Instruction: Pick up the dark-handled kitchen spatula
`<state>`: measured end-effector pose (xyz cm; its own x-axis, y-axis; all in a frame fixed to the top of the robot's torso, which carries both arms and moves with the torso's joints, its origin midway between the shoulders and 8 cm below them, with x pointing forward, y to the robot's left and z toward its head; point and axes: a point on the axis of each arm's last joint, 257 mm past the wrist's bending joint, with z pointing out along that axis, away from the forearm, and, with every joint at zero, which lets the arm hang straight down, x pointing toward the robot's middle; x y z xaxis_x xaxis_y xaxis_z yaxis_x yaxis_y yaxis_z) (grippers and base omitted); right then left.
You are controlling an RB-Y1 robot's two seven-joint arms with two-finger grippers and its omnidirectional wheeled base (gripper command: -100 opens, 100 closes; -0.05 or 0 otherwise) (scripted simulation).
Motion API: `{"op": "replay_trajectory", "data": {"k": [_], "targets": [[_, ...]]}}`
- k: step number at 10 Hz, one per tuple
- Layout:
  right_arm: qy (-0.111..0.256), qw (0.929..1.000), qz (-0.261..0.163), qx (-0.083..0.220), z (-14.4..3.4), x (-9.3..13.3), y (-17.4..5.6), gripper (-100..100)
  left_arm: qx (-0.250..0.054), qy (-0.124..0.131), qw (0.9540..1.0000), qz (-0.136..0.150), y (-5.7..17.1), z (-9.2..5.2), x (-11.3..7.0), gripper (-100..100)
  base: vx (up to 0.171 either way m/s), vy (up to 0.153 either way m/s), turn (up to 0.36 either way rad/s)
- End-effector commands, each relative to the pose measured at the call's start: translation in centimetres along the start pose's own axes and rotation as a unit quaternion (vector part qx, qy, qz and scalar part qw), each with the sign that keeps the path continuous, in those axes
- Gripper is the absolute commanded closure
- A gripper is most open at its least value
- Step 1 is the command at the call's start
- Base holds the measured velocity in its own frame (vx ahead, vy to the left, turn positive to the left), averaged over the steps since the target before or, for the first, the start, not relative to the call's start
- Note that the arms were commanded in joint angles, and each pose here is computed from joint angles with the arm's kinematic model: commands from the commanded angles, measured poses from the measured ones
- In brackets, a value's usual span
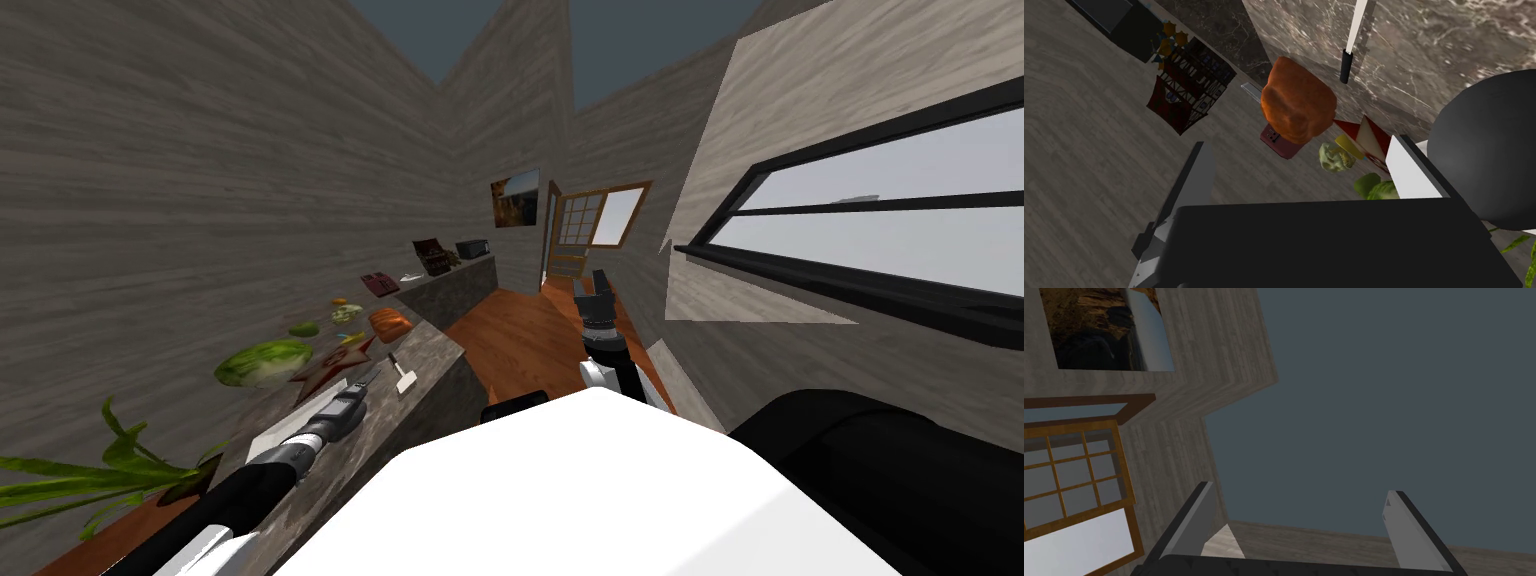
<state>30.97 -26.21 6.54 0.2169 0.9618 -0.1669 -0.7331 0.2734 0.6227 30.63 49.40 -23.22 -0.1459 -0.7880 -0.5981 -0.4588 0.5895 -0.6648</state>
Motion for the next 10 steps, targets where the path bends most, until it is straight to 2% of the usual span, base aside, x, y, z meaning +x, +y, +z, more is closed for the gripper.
{"op": "replay_trajectory", "data": {"k": [1, 2, 3, 4, 5, 6, 7, 9, 10], "targets": [[0.000, 1.0000, 0.000, 0.000, 0.0, 0.0, 0.0, 0, -0.017, 0.010, 0.9997, 0.010, 0.9, 0.0, 0.0, -100, 0.023, -0.004, -0.096], [0.000, 1.0000, 0.000, 0.000, 0.0, 0.0, 0.0, 0, -0.048, 0.024, 0.9985, 0.011, 2.7, -0.2, 0.0, -100, 0.028, -0.009, -0.233], [0.000, 1.0000, 0.000, 0.000, 0.0, 0.0, 0.0, 0, -0.047, 0.026, 0.9984, 0.016, 2.6, -0.1, -0.1, -100, 0.025, 0.000, -0.082], [0.000, 1.0000, 0.000, 0.000, 0.0, 0.0, 0.0, 0, -0.077, 0.040, 0.9961, 0.015, 4.3, -0.4, 0.1, -100, 0.032, -0.012, -0.166], [0.000, 1.0000, 0.000, 0.000, 0.0, 0.0, 0.0, 0, -0.077, 0.042, 0.9960, 0.021, 4.2, -0.3, -0.1, -100, 0.027, -0.003, -0.084], [0.000, 1.0000, 0.000, 0.000, 0.0, 0.0, 0.0, 0, -0.106, 0.056, 0.9926, 0.021, 5.8, -0.7, 0.1, -100, 0.038, -0.004, -0.154], [0.000, 1.0000, 0.000, 0.000, 0.0, 0.0, 0.0, 0, -0.105, 0.057, 0.9924, 0.026, 5.7, -0.6, 0.0, -100, 0.031, 0.001, -0.092], [0.000, 1.0000, 0.000, 0.000, 0.0, 0.0, 0.0, 0, -0.162, 0.084, 0.9829, 0.022, 8.9, -1.5, 0.4, -100, 0.038, -0.003, -0.187], [0.000, 1.0000, 0.000, 0.000, 0.0, 0.0, 0.0, 0, -0.161, 0.087, 0.9826, 0.031, 8.6, -1.3, 0.2, -100, 0.040, 0.006, -0.098]]}}
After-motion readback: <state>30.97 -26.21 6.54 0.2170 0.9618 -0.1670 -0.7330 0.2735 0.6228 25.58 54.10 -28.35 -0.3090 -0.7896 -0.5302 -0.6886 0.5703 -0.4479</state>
